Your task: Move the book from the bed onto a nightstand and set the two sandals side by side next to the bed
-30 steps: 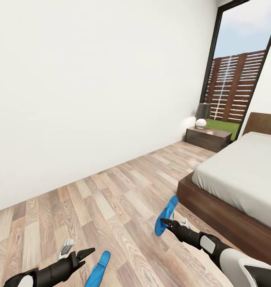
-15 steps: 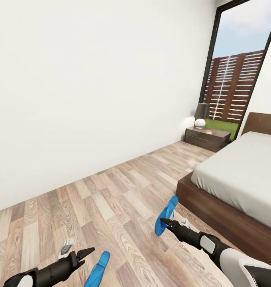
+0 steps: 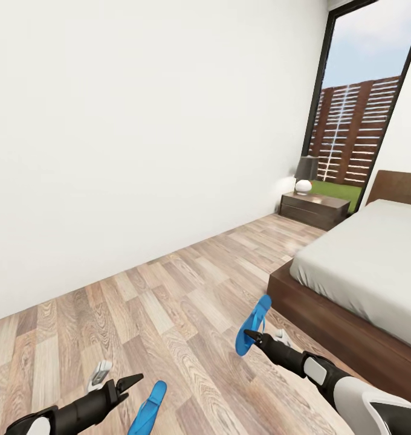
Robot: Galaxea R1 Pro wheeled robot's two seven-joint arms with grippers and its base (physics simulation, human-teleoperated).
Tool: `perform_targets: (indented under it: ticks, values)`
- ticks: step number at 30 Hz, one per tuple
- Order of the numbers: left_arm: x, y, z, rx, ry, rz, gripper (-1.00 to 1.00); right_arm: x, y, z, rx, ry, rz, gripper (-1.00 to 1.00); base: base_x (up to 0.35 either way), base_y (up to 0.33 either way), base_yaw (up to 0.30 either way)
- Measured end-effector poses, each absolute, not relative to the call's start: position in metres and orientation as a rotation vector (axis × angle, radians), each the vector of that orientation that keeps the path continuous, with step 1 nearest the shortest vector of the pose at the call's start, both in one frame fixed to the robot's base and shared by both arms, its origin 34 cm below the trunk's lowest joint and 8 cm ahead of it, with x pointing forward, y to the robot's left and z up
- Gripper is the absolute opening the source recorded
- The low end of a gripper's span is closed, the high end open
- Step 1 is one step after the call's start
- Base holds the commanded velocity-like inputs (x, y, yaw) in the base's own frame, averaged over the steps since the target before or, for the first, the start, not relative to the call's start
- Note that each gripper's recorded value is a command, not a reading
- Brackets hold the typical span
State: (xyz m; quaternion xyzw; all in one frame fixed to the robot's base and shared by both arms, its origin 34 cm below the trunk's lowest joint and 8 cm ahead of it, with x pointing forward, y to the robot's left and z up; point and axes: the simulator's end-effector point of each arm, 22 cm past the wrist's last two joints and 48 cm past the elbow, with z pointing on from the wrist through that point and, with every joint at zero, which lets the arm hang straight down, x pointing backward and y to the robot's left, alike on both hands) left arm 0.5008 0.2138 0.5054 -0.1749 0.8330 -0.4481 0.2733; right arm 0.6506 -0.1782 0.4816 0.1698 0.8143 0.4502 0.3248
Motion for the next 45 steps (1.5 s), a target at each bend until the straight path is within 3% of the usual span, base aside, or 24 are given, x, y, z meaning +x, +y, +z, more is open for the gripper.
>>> perform_targets:
  ticks: [16,22,30,42,45]
  values:
    - [0.506,0.224,0.502,-0.466,2.249,-1.137,1.0,0.651,-0.183,0.481,0.44,2.136,1.167,-1.0,0.0,0.0,0.0]
    - [0.547,0.233,0.537,-0.4,2.201,-1.09,1.0,0.651,-0.185,0.481,0.447,2.136,1.167,-1.0,0.0,0.0,0.0]
    - [0.625,0.265,0.558,-0.375,2.305,-0.844,1.0,0.653,-0.184,0.483,0.446,2.125,1.169,-1.0,0.0,0.0,0.0]
    - [0.656,0.302,0.506,0.079,2.711,-0.197,1.0,0.65,-0.172,0.507,0.392,2.043,1.297,-1.0,0.0,0.0,0.0]
    - [0.653,0.304,0.503,0.147,2.73,-0.162,1.0,0.649,-0.17,0.511,0.378,2.026,1.32,-1.0,0.0,0.0,0.0]
